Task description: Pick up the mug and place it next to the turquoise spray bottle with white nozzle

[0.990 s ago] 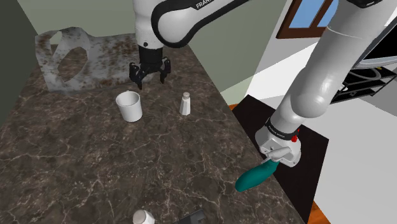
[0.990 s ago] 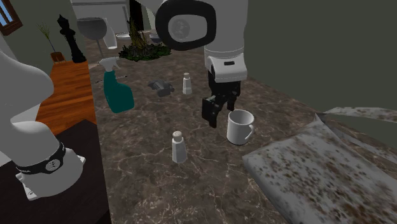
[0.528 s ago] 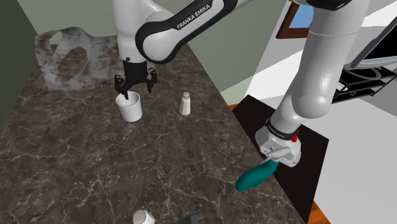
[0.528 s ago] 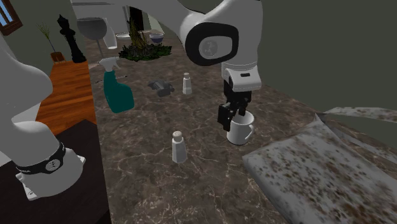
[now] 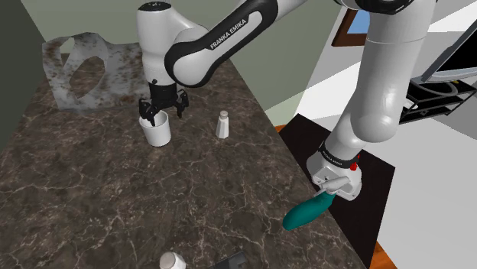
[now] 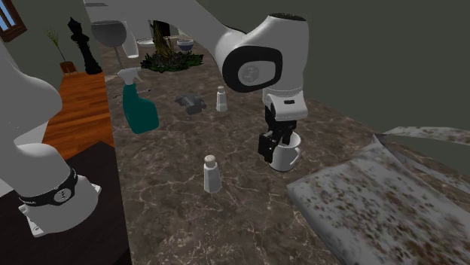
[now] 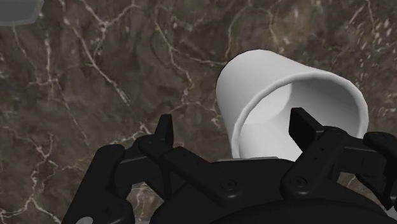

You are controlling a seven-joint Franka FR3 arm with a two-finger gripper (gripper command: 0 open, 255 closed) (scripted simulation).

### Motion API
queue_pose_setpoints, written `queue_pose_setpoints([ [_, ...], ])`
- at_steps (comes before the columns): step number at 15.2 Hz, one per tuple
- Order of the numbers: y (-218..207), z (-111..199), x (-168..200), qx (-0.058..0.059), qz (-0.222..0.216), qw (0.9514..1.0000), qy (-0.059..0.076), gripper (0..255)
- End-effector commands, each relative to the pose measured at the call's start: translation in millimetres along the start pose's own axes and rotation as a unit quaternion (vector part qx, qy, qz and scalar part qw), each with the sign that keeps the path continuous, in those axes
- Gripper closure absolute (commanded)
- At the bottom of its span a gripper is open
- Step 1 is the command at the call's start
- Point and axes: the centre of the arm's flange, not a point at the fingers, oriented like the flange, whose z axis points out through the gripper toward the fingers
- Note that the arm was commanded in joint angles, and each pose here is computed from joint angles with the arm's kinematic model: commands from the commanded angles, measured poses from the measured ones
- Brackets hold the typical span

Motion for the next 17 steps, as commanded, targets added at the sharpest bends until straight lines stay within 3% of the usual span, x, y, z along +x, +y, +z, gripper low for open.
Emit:
queue_pose_setpoints([
  [1, 0.0, 0.4, 0.0, 0.0, 0.0, 1.0, 0.0, 0],
  [4, 0.0, 0.3, 0.0, 0.0, 0.0, 1.0, 0.0, 0],
  [5, 0.0, 0.3, 0.0, 0.0, 0.0, 1.0, 0.0, 255],
  [14, 0.0, 0.4, 0.0, 0.0, 0.0, 1.0, 0.0, 255],
  [17, -1.1, -15.4, 0.6, 0.0, 0.0, 1.0, 0.0, 255],
])
